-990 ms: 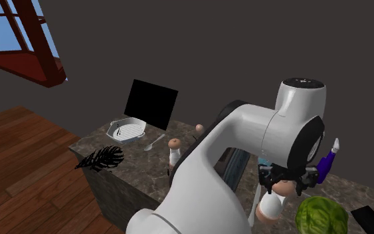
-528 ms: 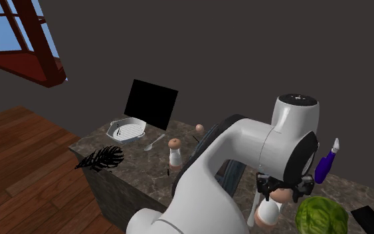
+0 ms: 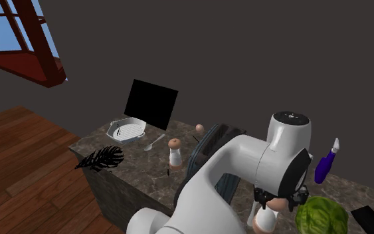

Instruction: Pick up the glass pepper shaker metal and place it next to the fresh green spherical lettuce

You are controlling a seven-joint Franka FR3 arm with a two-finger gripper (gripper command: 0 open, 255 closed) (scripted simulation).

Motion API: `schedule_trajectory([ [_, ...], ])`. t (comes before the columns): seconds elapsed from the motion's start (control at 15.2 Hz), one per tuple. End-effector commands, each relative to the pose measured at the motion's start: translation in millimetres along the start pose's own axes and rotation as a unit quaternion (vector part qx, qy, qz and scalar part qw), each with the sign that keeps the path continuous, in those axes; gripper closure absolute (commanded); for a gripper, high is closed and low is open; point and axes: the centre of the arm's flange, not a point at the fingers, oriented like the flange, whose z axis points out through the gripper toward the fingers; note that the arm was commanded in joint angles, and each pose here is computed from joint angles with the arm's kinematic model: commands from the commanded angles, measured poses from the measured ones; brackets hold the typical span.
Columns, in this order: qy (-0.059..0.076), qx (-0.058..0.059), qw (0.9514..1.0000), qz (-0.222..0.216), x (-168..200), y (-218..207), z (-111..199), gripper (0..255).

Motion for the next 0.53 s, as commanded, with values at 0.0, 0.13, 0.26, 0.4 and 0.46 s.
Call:
schedule_trajectory([
  [0.0, 0.0, 0.0, 1.0, 0.0, 0, -2, 10, 255],
  [0.13, 0.0, 0.0, 1.0, 0.0, 0, -4, 21, 255],
  [0.26, 0.0, 0.0, 1.0, 0.0, -1, -6, 31, 255],
  [0.4, 0.0, 0.0, 1.0, 0.0, -1, -8, 41, 255],
  [0.46, 0.0, 0.0, 1.0, 0.0, -1, -9, 47, 255],
])
